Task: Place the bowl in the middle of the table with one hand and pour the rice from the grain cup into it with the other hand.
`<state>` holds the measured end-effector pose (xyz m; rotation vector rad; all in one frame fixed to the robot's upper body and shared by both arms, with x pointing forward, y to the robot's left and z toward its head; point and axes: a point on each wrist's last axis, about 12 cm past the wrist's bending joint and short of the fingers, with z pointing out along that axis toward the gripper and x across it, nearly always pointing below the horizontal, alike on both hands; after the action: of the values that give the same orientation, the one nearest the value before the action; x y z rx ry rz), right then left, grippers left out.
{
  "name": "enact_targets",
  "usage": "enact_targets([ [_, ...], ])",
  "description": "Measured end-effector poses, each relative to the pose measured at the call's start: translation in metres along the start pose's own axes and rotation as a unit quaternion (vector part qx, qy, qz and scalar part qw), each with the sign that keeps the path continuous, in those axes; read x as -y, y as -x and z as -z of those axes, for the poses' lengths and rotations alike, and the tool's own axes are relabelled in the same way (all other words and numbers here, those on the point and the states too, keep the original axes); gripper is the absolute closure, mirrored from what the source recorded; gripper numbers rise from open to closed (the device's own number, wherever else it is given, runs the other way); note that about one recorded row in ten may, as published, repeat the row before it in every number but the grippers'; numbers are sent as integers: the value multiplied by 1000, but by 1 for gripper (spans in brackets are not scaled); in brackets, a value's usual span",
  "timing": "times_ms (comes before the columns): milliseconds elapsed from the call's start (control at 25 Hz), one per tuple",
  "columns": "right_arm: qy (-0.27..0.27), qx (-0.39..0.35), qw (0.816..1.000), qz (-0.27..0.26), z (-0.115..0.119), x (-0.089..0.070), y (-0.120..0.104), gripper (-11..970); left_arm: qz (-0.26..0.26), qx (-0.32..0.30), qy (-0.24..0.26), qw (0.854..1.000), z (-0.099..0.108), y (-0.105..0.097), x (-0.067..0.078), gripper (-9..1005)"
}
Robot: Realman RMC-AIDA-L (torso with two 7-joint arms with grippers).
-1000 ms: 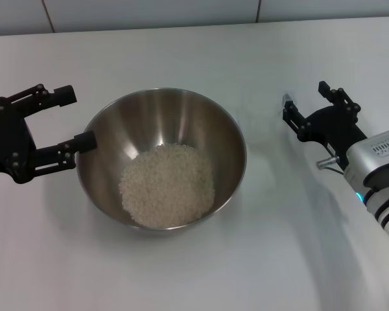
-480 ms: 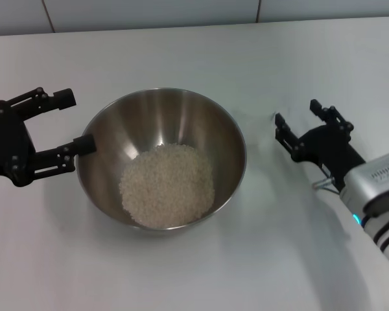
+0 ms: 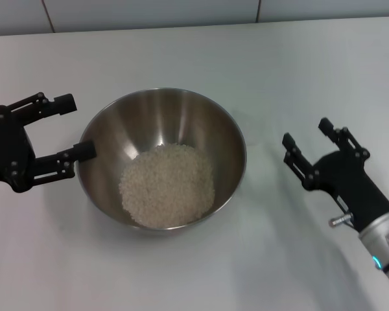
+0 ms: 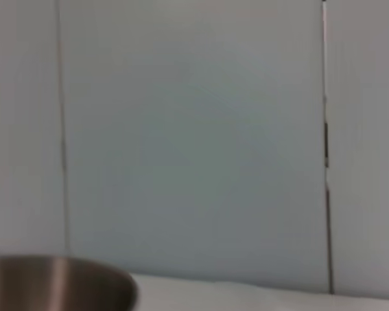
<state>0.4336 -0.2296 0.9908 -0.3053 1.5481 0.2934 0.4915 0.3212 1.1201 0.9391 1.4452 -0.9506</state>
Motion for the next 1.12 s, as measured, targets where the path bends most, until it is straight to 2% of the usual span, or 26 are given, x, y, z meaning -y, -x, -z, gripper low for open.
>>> enact_targets([
  [120,17,19,1000,-13,7,0,3,244,1,-3,0,1000,1,-1,0,183],
  [200,51,30,998,-32,10,2,6,244,1,-4,-2,1000,1,-1,1,183],
  [360,173,22,981,-82,8,17,14,244,0,-6,-5,1000,1,-2,2,184],
  [400,228,6,969,-94,5,28,19,244,-1,-7,-6,1000,1,-2,2,184],
  [440,247,-1,964,-95,4,33,21,244,-1,-10,-7,1000,1,-3,2,184],
  [640,300,-22,951,-79,-3,46,30,244,2,-24,-20,1000,2,-7,6,183],
  [760,331,-18,942,-50,-6,52,39,244,-5,-32,-25,999,4,-10,9,183],
  [920,371,22,928,-21,-13,68,67,244,-6,-40,-33,999,4,-15,14,184],
  [1120,405,24,914,5,-26,73,81,244,-1,-37,-34,999,4,-17,15,184],
])
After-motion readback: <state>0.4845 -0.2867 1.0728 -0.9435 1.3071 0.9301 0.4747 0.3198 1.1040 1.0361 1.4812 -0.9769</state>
